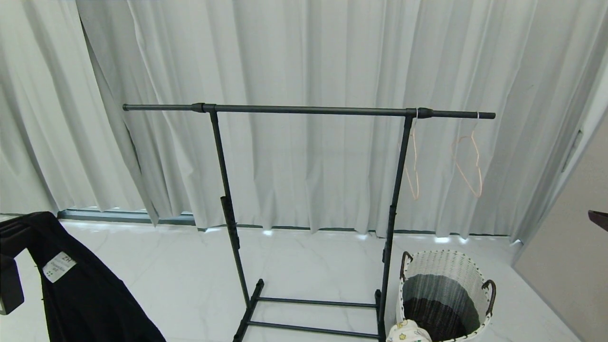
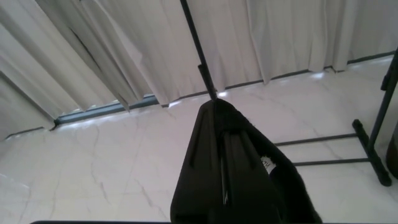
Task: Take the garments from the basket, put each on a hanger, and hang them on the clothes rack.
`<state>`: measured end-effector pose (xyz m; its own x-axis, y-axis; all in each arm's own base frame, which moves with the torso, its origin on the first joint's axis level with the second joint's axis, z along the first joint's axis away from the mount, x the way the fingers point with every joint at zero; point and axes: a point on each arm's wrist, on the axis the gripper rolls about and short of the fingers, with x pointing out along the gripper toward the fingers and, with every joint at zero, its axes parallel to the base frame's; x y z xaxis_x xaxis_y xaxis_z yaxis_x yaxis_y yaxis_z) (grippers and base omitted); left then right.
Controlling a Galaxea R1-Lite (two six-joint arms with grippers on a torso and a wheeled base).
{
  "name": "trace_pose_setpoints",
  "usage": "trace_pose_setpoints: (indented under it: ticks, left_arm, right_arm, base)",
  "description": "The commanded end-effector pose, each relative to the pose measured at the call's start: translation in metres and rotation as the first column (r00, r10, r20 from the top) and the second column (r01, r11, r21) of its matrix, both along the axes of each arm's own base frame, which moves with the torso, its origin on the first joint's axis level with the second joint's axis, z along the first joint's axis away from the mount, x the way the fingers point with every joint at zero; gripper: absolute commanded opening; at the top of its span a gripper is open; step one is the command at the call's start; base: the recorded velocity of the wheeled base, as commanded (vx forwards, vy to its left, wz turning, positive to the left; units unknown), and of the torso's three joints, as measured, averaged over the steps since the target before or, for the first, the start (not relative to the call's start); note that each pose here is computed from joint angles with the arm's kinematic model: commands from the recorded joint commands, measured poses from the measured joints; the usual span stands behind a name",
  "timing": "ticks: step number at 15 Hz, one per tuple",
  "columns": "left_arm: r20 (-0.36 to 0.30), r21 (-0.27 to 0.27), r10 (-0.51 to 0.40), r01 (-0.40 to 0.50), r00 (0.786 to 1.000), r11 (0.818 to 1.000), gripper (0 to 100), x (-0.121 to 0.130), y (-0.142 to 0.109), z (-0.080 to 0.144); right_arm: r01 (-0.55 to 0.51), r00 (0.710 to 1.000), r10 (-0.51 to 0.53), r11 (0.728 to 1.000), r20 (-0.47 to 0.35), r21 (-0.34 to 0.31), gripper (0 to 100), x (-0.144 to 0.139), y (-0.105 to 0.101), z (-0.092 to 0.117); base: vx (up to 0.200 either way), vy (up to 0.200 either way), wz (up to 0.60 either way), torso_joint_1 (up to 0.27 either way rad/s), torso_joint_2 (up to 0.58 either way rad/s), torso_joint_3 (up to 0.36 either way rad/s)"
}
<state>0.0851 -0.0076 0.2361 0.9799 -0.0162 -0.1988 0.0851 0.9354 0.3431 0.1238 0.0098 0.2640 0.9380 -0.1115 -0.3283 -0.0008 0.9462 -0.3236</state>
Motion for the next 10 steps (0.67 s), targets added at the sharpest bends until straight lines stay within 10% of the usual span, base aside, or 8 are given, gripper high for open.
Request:
trace_pose_setpoints:
  ticks: [1,10]
  left_arm:
    - [0.002,-0.001,0.000,0.000,1.000,1.000,0,-0.0002,0.0000,0.0004]
    - [0.015,0.005,-0.001,0.001,1.000,1.000,0,-0.0034,0.0004,0.0015]
  right_arm:
    - [-0.001,1.000,0.001,1.000,-0.002,-0.001,100,0.0004,0.0001,-0.0003]
    - [-0.003,1.000,0.003,1.000,0.001,-0.002,100,0.0000,0.0001,0.0000]
  base:
    - [0.000,0.000,0.00,0.246,-0.54,-0.290]
    - [0.044,0.000,0.00,0.044,-0.09,-0.052]
